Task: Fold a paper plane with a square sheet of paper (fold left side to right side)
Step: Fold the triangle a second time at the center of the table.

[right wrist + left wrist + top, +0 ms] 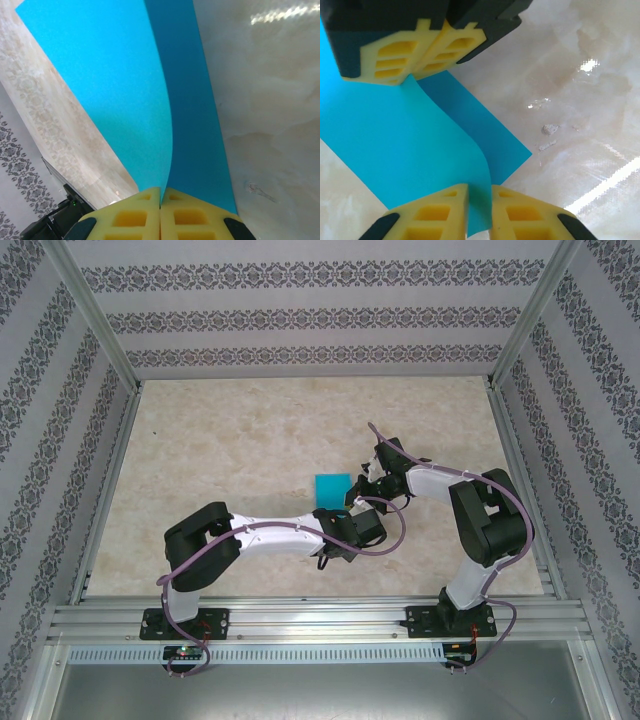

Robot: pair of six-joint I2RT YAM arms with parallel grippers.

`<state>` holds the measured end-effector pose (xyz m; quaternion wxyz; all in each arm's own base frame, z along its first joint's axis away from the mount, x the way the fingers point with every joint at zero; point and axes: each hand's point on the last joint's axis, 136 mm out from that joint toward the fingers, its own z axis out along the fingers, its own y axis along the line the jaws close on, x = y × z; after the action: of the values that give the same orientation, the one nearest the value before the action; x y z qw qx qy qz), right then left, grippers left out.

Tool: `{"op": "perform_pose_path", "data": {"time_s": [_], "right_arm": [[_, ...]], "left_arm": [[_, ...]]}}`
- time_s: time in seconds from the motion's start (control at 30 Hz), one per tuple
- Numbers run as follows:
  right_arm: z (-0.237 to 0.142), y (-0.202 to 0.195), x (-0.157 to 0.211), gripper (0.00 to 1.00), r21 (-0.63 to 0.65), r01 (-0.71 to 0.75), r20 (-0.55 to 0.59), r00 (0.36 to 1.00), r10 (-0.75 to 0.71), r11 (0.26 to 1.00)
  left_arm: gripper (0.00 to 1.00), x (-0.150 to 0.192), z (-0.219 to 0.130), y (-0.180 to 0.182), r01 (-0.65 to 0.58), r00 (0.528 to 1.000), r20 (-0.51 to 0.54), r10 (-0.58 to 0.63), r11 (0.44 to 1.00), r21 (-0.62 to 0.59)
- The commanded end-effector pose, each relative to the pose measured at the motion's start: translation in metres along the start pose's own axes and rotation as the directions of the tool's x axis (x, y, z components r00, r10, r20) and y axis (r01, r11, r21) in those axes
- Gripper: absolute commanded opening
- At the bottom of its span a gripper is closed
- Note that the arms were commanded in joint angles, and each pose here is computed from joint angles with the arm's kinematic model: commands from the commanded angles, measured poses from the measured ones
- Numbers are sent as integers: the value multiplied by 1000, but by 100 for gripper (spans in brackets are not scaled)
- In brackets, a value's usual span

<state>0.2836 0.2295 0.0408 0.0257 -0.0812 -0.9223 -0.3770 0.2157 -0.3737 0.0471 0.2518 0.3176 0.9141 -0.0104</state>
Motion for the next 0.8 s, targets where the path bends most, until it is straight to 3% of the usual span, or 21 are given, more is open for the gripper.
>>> {"op": "perform_pose_path", "data": {"time_s": [0.0, 0.27, 0.53, 0.77], "right_arm": [[-3, 3, -6, 9, 10, 29, 11, 1000, -29, 1000], [-18, 15, -12, 23, -3, 71, 59, 996, -70, 997], [-58, 16, -21, 38, -6, 74, 179, 981, -72, 997], [-84, 4, -16, 39, -11, 60, 261, 964, -55, 998]], "left_arm": [[16, -9, -15, -2, 10, 999, 30, -10, 1000, 2], [9, -9, -16, 5, 63, 997, 31, -64, 998, 26], [8, -12, -18, 9, 121, 991, 37, -125, 987, 108], [10, -13, -18, 15, 181, 981, 32, -191, 964, 194]]}}
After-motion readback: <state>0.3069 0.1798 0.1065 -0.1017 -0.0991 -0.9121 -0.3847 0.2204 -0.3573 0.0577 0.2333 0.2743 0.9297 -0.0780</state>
